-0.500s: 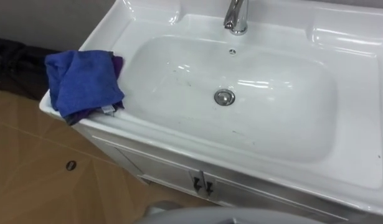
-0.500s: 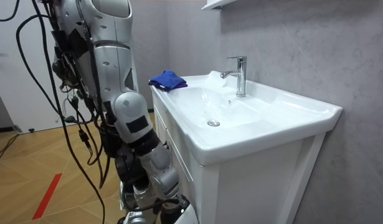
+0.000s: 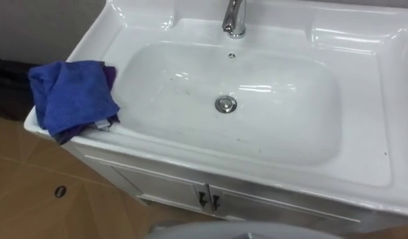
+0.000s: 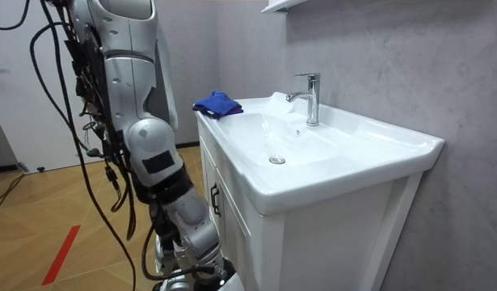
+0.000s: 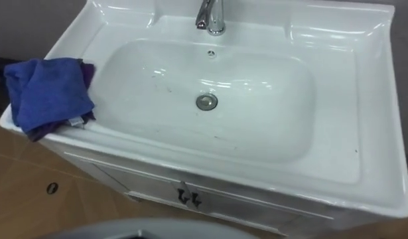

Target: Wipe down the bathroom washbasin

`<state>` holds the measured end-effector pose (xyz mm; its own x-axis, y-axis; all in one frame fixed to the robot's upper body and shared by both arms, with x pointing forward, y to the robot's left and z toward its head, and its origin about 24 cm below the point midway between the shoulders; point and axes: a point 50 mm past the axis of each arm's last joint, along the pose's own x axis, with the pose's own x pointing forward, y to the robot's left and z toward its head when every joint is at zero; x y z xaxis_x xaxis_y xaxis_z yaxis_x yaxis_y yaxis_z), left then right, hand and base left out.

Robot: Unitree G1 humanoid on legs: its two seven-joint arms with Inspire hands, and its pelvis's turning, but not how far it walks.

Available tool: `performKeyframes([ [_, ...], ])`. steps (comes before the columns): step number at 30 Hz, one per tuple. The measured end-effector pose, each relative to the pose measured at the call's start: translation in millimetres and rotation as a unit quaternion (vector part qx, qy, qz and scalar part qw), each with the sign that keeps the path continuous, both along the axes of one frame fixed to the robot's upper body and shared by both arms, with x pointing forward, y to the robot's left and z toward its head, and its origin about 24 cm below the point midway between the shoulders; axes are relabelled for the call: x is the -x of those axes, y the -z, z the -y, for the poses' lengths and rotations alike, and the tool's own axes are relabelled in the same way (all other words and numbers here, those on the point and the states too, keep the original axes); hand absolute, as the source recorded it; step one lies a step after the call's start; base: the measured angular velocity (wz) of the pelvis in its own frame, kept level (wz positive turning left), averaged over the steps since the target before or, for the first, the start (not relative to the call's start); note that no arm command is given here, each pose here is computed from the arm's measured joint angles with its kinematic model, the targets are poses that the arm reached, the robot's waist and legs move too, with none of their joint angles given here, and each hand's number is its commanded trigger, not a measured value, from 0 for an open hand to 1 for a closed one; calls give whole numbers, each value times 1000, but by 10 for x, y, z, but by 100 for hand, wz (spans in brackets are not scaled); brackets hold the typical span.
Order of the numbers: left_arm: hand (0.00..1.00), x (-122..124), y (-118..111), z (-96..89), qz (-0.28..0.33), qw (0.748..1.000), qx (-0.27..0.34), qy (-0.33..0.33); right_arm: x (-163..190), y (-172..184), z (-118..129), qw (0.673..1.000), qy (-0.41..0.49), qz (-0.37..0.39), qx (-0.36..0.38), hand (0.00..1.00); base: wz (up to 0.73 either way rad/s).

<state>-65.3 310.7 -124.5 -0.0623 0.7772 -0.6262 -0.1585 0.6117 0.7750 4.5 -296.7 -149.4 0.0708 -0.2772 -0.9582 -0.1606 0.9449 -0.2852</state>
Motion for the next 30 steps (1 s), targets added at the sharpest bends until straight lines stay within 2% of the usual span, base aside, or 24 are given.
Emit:
performKeyframes([
  [7,0,-287,63,48,34,999,15,26,12,22,-54,1000,4,-1,-5,0,-19],
  [15,0,-480,96,83,50,997,26,48,-18,48,-122,1000,7,7,-3,0,-8],
  [26,0,-489,165,179,33,995,65,70,-108,55,-146,1000,-2,17,6,0,-7],
  [30,0,-436,219,228,10,992,105,61,-108,81,-192,1000,4,7,-1,0,-6],
])
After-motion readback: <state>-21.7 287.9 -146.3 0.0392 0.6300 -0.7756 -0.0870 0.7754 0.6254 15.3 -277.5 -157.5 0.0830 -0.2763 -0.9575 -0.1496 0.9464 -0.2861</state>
